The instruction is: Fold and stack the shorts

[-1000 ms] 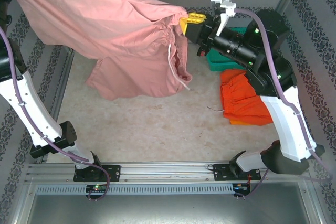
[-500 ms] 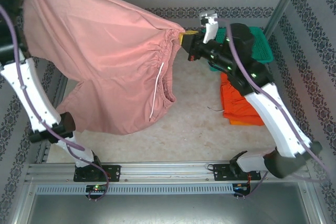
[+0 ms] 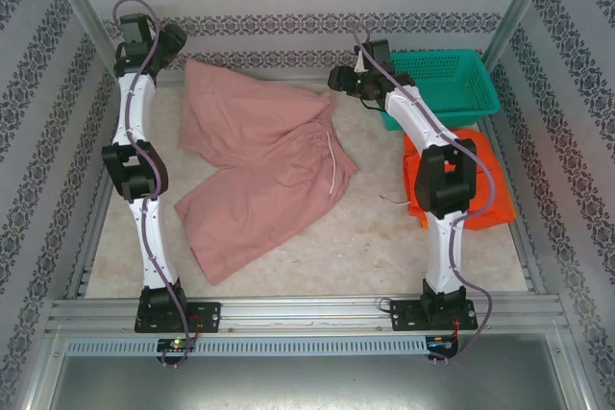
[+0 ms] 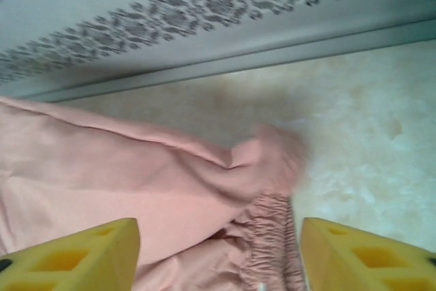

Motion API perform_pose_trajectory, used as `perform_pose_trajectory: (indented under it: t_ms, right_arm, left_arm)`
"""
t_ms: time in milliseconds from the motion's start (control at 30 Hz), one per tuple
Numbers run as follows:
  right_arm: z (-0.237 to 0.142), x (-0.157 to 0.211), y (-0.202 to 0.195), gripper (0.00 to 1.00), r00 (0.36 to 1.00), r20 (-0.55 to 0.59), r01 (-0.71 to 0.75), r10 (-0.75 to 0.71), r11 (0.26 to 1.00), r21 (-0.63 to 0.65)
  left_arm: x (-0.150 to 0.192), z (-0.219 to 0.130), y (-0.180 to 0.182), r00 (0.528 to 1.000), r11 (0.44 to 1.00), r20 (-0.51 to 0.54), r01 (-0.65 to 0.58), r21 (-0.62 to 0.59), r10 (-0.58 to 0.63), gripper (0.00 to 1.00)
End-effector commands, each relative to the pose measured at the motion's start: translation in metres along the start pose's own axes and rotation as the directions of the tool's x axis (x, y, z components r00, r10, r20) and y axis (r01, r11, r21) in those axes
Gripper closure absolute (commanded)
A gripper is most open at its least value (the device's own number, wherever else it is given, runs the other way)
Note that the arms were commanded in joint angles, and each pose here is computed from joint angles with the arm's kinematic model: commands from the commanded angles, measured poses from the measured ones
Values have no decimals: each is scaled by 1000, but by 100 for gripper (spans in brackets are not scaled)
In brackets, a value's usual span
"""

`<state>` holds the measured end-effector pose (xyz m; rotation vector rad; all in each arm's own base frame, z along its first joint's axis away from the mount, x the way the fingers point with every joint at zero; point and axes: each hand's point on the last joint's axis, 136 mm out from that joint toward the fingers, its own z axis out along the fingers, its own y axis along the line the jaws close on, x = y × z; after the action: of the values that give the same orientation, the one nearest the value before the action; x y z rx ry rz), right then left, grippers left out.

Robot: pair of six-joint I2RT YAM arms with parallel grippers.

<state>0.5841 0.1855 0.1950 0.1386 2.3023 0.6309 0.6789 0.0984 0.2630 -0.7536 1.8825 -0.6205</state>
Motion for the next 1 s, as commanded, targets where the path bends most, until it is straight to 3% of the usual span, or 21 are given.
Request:
perform_pose_trajectory:
  t_ms: [0, 100, 200, 333, 533, 767, 967]
  right_arm:
    - [-45, -39, 43, 30, 995, 99, 1, 7, 997, -83]
    - [-68, -37, 67, 24, 990, 131, 61, -46, 992, -108]
    - [-85, -16, 84, 19, 989, 105, 115, -101, 984, -139]
    - [-90, 39, 94, 15, 990, 4, 142, -144, 974, -176]
    - [-82, 134, 84, 12, 970, -190, 115, -152, 975, -190]
    - [-60, 189, 40, 12, 940, -339, 2, -32, 996, -88]
    - [-54, 226, 11, 14, 919, -392, -46, 33, 999, -22]
  left_arm:
    - [-57, -60, -78, 977, 985, 178, -135, 107, 115, 12]
    - [-53, -87, -98, 965, 975, 181, -208, 83, 190, 0]
    - [-35, -108, -104, 973, 975, 125, -205, 87, 193, 0]
    - [7, -139, -92, 979, 978, 46, -199, 56, 197, 0]
    - [108, -193, -26, 998, 999, -55, -39, 2, 39, 0]
    - [247, -232, 55, 974, 987, -222, 16, -159, -52, 0]
    - [298, -249, 120, 964, 953, -256, -7, -303, -74, 0]
